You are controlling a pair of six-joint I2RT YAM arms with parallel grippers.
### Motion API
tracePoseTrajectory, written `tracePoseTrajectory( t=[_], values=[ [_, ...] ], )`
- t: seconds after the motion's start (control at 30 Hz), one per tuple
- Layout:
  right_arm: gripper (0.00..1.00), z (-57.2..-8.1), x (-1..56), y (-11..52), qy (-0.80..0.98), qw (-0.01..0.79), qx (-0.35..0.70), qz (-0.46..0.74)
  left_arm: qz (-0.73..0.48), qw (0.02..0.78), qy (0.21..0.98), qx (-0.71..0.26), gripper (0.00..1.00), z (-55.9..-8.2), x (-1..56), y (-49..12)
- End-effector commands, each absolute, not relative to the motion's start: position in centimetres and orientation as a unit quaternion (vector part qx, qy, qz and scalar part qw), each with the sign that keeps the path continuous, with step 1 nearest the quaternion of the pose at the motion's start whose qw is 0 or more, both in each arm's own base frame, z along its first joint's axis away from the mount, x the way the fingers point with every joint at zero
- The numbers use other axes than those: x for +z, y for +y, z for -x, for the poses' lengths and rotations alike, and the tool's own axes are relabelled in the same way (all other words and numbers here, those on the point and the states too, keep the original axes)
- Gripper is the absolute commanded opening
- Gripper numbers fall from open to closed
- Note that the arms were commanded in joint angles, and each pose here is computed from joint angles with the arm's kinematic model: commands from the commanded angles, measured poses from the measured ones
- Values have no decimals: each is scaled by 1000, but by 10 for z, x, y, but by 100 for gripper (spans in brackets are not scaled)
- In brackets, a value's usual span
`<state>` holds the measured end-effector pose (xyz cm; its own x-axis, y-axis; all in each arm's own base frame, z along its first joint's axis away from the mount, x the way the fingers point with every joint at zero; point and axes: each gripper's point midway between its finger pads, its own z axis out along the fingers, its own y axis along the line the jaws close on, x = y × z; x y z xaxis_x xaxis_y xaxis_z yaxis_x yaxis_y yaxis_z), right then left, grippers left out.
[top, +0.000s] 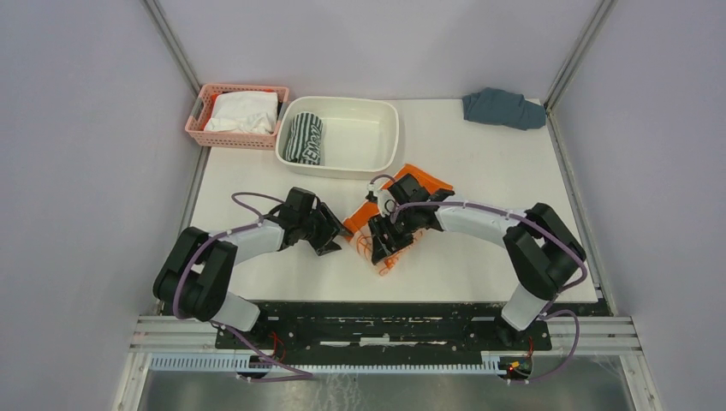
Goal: Roll the towels
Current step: Roll the towel at the center of the board.
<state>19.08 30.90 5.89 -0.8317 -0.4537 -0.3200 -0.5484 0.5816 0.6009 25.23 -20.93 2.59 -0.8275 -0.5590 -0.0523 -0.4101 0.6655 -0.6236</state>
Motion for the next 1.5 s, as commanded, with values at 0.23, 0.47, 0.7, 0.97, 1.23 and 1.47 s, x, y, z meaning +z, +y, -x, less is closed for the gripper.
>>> tracePoseTrajectory(
  t=[0.23, 0.47, 0.7, 0.97, 1.23, 1.47],
  values=[
    [71, -201, 76, 299, 876, 278, 125, 374, 291, 108, 913, -265, 63, -248, 8, -200],
    [70, -194, 56, 314, 861, 288, 91, 409, 292, 103, 914, -262, 63, -246, 6, -200],
    [62, -192, 39, 318, 855, 289, 55, 428, 293, 101, 915, -259, 63, -245, 5, -199],
    [37, -188, 46, 316, 855, 281, 104, 424, 295, 104, 914, -257, 63, -244, 6, -196],
    [11, -176, 44, 325, 867, 175, 301, 357, 293, 107, 910, -272, 63, -244, 9, -200],
    [7, -179, 45, 330, 845, 79, 457, 265, 293, 137, 887, -331, 66, -251, 28, -208]
  ],
)
